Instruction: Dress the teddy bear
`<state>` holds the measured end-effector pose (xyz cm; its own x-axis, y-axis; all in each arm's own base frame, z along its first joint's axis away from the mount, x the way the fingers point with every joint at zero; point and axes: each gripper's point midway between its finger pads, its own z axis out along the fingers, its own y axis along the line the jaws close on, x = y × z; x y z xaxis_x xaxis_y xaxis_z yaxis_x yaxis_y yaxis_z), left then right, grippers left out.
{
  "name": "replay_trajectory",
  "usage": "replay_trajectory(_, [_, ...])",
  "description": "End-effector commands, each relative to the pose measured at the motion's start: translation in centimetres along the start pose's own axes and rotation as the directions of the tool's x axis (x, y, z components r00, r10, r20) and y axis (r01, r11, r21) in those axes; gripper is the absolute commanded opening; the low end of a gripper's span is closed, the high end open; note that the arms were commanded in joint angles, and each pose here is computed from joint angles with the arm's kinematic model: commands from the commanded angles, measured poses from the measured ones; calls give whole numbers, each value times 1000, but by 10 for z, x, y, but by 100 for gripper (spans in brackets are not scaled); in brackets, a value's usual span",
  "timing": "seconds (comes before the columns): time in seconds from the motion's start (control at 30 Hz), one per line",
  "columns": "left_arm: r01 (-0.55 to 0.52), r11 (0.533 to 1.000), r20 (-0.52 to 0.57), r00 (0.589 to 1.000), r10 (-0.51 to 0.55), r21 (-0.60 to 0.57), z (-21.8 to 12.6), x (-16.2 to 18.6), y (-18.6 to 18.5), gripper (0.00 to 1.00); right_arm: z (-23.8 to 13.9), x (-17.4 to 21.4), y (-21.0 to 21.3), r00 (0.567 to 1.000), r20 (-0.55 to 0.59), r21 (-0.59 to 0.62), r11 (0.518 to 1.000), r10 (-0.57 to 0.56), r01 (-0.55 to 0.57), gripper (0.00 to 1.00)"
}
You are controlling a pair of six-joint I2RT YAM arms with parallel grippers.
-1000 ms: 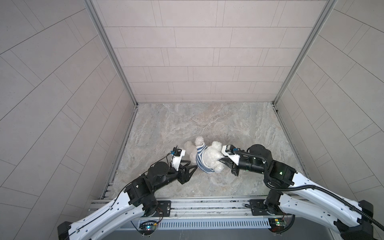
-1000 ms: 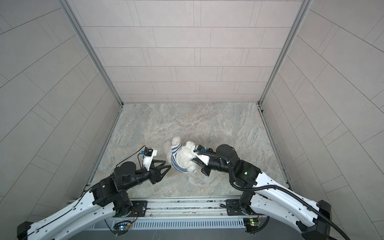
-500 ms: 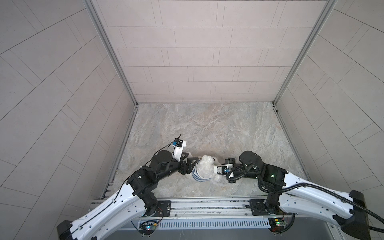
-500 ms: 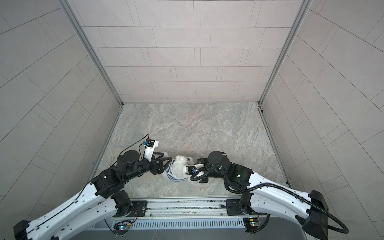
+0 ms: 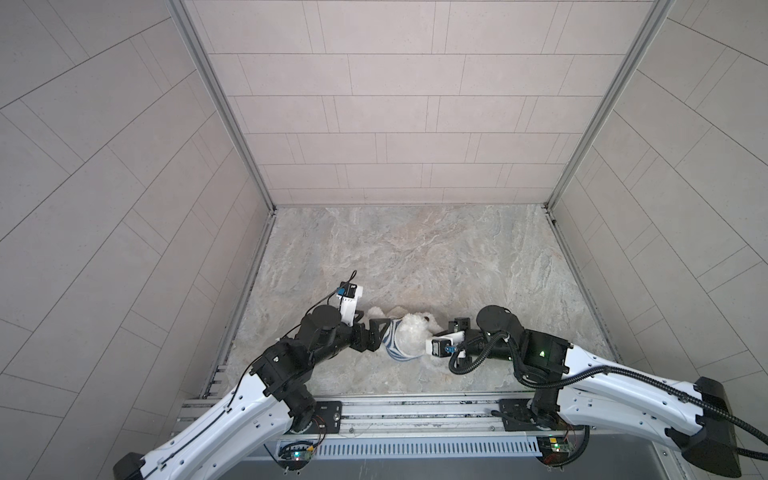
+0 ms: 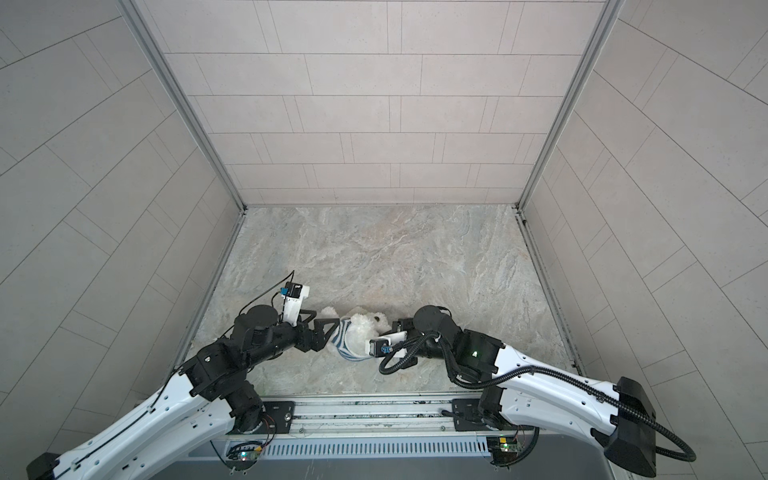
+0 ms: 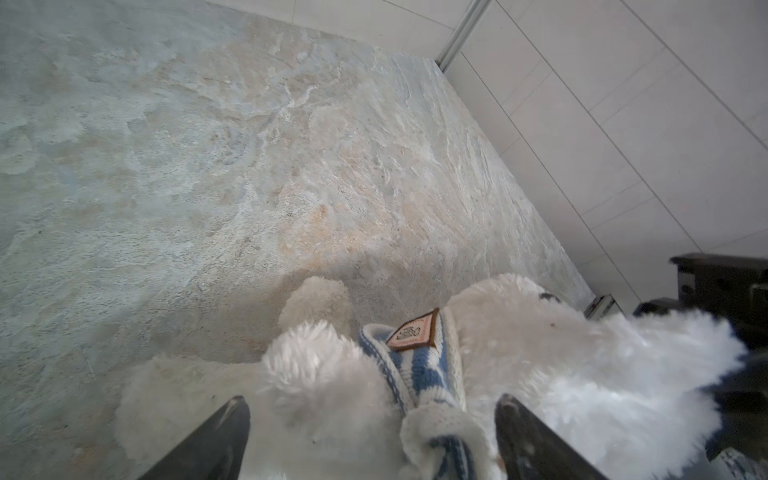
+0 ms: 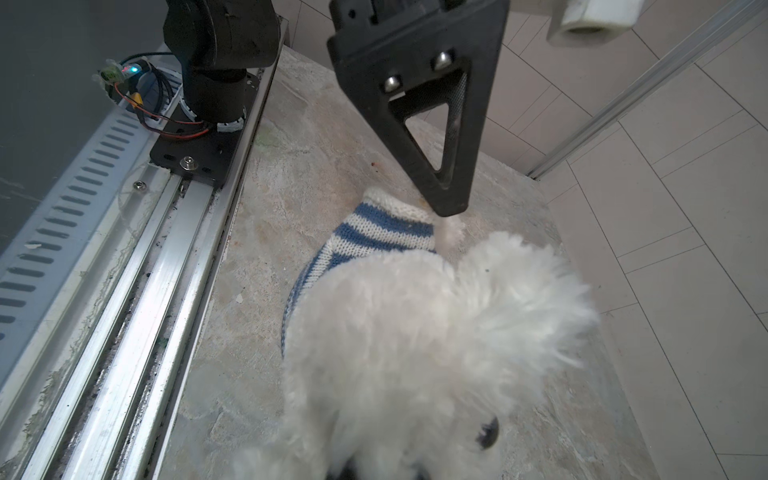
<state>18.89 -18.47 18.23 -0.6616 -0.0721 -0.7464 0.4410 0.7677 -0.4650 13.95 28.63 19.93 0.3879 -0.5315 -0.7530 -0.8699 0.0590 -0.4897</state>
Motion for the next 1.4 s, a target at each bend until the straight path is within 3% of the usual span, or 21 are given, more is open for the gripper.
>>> replay_trajectory(0.0, [64, 996, -40, 997, -62, 59, 11, 11, -2, 96, -2, -4, -1, 997, 12, 25, 997, -74, 74, 0])
replay_trajectory(0.23, [135, 984, -50, 990, -130, 117, 21, 15, -9, 84, -3, -3, 0, 996, 2, 36, 995, -92, 92, 0])
replay_trajectory(0.33, [152, 982, -42, 988, -148, 111, 20, 18, -5, 72, -3, -3, -1, 995, 0, 43, 994, -97, 97, 0])
replay_trajectory(0.5, [179, 975, -34, 984, -176, 130, 19, 20, -6, 36, -3, -3, -2, 995, 0, 52, 994, -98, 98, 0])
replay_trajectory(0.57, [183, 973, -23, 983, -182, 138, 18, 17, -8, 27, -5, -4, -4, 995, 3, 62, 993, -98, 98, 0])
replay_trajectory(0.63, [188, 970, -11, 982, -189, 151, 17, 12, -11, 18, -7, -5, -5, 995, 2, 77, 992, -99, 98, 6])
replay_trajectory(0.77, [195, 967, 32, 979, -203, 165, 10, -2, -16, 0, -8, -5, -5, 994, -33, 96, 990, -99, 102, 29])
replay_trajectory(0.87, [189, 968, 78, 976, -204, 165, 2, -14, -18, 0, -11, -6, -5, 996, -44, 108, 991, -79, 84, 43])
replay_trajectory(1.03, [189, 970, 101, 973, -206, 152, -1, -20, -16, 0, -20, -20, -15, 992, 24, 149, 981, 121, -124, 81])
replay_trajectory(1.13, [215, 964, 123, 964, -235, 153, 2, -20, -12, 0, -25, -37, -34, 955, 87, 191, 936, 284, -296, 87])
replay_trajectory(1.2, [236, 959, 136, 957, -257, 155, 4, -20, -9, 0, -22, -43, -33, 917, 116, 159, 904, 383, -397, 90])
replay_trajectory(1.37, [248, 955, 146, 951, -271, 162, 7, -22, -10, 0, -8, -46, -22, 852, 103, 117, 844, 514, -523, 95])
